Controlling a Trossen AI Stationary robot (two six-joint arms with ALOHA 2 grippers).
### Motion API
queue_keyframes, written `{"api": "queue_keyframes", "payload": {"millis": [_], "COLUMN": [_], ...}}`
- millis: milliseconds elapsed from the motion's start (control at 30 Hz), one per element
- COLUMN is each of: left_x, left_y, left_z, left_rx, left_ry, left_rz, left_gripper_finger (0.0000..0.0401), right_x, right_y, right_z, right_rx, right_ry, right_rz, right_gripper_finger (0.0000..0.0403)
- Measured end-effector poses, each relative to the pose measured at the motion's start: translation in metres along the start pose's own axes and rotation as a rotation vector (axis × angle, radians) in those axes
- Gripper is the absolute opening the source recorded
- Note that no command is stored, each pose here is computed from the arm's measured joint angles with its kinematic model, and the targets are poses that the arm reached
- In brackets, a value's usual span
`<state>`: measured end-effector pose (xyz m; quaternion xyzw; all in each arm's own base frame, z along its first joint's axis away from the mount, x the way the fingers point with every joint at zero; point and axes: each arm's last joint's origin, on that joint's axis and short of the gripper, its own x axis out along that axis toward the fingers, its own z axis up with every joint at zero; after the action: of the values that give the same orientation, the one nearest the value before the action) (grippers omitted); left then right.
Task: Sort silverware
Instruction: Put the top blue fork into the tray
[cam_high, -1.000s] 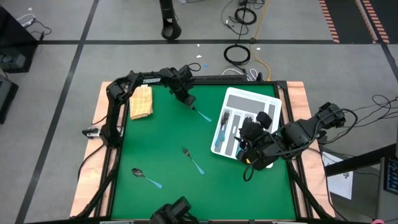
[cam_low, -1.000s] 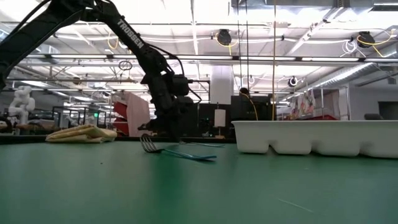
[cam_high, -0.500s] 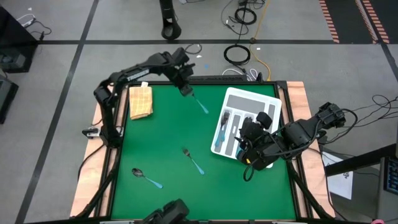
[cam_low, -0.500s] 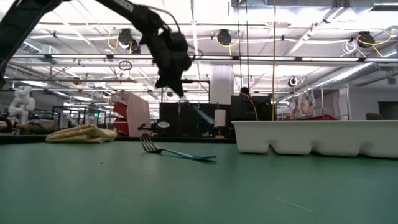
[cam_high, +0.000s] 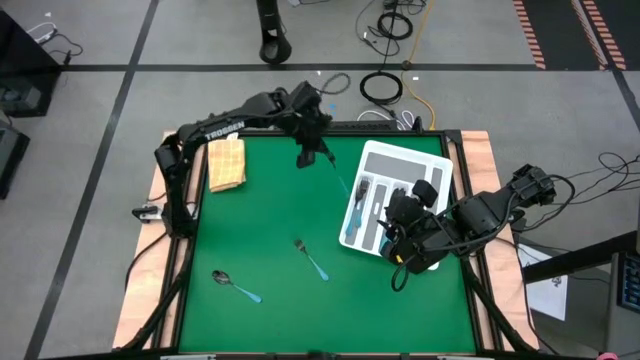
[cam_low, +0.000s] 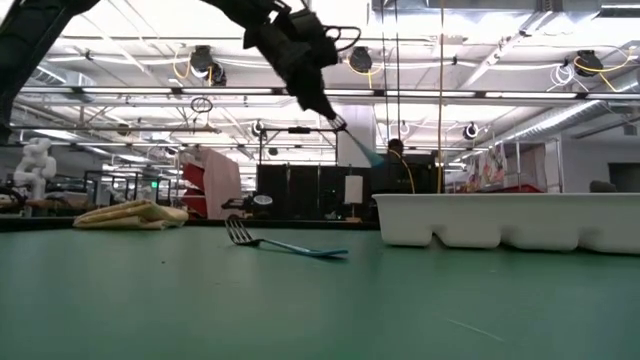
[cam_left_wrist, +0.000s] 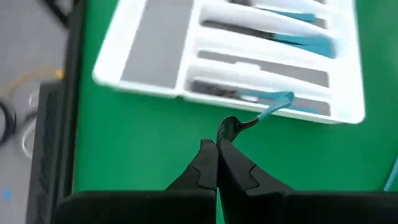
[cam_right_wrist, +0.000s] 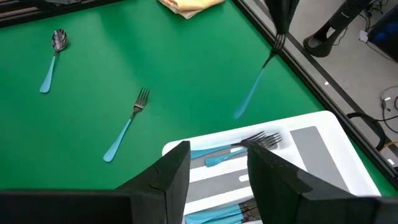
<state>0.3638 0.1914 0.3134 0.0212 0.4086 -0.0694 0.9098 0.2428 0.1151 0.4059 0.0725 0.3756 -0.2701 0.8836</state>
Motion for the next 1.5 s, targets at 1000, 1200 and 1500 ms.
{"api": "queue_keyframes", "payload": {"millis": [1000, 1200, 1500], "left_x": [0.105, 0.120, 0.125], "left_y": [-0.058, -0.072, -0.081], "left_z": [0.014, 0.017, 0.027], "left_rx": [0.436, 0.542, 0.731], "left_ry": [0.063, 0.070, 0.027], "left_rz": [-0.142, -0.136, -0.071], "left_gripper_finger": [0.0001, 0.0000, 0.0018], "right_x": [0.000, 0.000, 0.000], "right_y": [0.002, 0.002, 0.002], "right_z": [0.001, 0.001, 0.001], "right_rx": [0.051, 0.054, 0.077], "right_ry": [-0.012, -0.012, -0.005], "right_rz": [0.016, 0.016, 0.022], "right_gripper_finger": [0.0148, 0.0148, 0.0148]}}
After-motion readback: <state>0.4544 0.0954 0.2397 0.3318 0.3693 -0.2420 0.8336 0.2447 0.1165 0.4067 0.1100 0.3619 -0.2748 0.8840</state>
